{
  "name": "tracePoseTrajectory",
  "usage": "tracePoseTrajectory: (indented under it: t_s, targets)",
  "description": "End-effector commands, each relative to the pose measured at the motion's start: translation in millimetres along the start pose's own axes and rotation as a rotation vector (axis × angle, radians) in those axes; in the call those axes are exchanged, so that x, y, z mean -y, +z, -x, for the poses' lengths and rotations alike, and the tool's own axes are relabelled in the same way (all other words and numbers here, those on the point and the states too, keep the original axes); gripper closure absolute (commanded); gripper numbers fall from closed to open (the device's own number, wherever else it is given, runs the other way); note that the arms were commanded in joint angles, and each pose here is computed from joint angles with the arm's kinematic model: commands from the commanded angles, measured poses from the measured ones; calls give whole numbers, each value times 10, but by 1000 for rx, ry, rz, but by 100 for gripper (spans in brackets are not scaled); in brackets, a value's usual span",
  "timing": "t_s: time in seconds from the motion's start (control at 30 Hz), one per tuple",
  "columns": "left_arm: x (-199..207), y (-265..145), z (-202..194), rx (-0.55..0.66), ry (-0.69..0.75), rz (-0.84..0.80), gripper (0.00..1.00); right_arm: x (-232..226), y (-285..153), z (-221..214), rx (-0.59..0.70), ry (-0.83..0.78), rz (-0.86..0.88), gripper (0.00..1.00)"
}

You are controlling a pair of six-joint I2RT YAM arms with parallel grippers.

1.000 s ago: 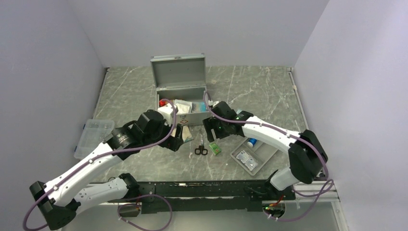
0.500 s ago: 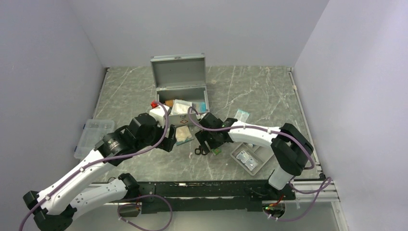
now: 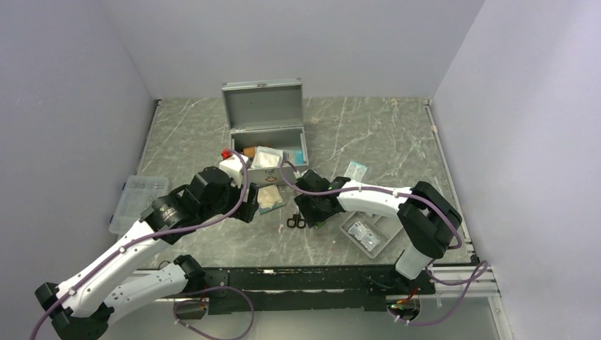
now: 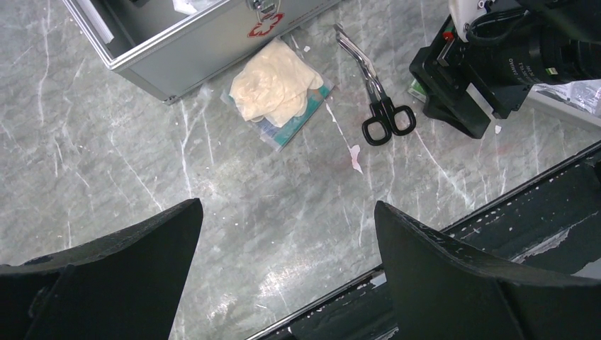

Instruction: Organize the medicine kit

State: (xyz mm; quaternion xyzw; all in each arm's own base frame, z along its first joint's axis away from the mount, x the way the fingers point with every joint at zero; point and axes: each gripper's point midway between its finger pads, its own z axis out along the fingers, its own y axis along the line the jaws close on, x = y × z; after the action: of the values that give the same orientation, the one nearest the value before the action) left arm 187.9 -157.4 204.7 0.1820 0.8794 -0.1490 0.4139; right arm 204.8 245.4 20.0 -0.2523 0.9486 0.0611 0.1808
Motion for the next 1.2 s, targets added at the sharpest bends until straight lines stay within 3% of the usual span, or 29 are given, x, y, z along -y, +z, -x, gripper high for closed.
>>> tracePoseTrajectory:
  t_s: [0.0, 0.17, 0.33, 0.4, 0.63, 0.83, 1.03, 1.17]
  targets:
    - [-5, -5, 79, 40, -4, -7, 1, -3, -25, 67, 37, 20, -6, 40]
    - [7, 1, 77, 38, -9, -18, 1, -20, -13, 64, 32, 21, 2, 49]
    - [-9, -3, 83, 42, -14, -15, 1, -46, 4, 57, 26, 20, 14, 69]
    - [-4, -3, 87, 42, -12, -18, 1, -48, -18, 74, 31, 20, 12, 73]
    - [32, 22, 94, 32, -10, -36, 1, -8, -435, 285, 144, 82, 5, 74]
    - [46, 61, 83, 28, -13, -49, 1, 267, -982, 373, 273, 255, -91, 71]
    - [36, 79, 53, 17, -18, -59, 1, 817, -1225, 15, 286, 519, -313, 73]
    - [32, 66, 59, 24, -18, -65, 1, 1092, -1248, -303, 278, 715, -364, 74]
